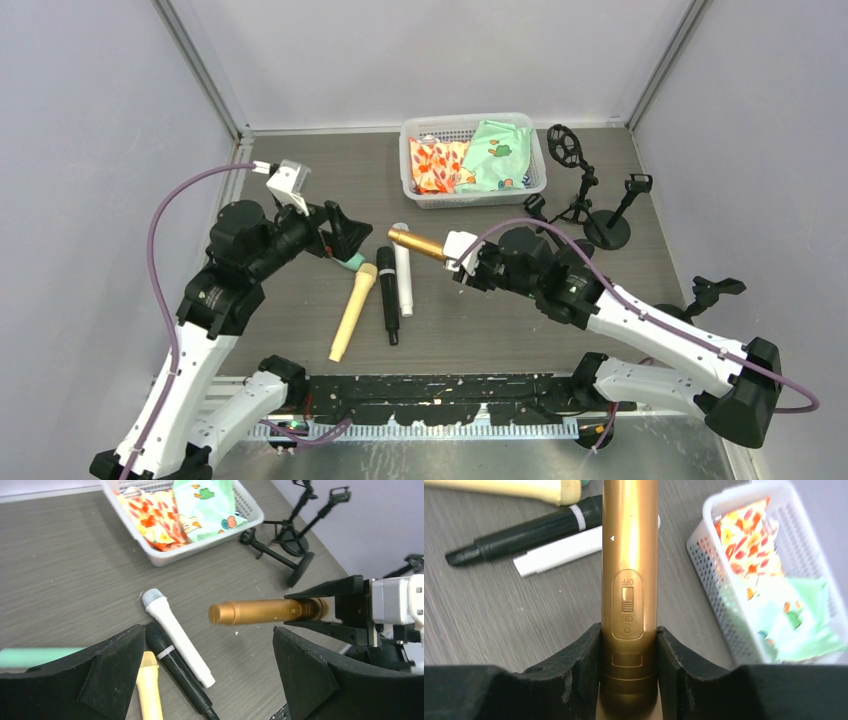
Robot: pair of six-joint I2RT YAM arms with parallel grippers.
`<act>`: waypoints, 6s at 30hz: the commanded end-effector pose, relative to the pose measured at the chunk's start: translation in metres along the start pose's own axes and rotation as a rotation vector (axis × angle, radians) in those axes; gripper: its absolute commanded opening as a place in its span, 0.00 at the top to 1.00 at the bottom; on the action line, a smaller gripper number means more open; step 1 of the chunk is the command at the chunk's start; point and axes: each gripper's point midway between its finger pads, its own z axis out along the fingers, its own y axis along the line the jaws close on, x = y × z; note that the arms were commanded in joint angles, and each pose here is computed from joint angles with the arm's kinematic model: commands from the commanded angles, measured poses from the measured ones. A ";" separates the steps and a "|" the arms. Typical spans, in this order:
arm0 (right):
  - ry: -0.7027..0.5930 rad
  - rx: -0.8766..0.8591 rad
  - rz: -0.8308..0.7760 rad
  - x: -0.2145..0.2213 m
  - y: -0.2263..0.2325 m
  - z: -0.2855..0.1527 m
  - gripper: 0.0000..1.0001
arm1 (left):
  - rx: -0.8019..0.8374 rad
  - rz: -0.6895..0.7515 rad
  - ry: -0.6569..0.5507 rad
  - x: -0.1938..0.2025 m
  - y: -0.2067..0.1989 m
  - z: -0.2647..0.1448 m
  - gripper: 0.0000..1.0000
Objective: Attach the microphones to the stand
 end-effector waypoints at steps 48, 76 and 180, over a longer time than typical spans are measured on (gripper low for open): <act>-0.248 -0.257 -0.913 -0.104 -0.004 -0.037 0.85 | 0.586 0.112 0.467 0.113 -0.119 0.034 0.50; -0.576 0.420 0.823 -0.103 -0.087 -0.075 0.21 | 0.308 0.094 0.167 0.067 -0.084 0.054 1.00; -0.610 1.045 1.150 -0.031 -0.156 -0.336 0.99 | -0.142 -0.572 0.244 0.259 -0.207 0.412 0.25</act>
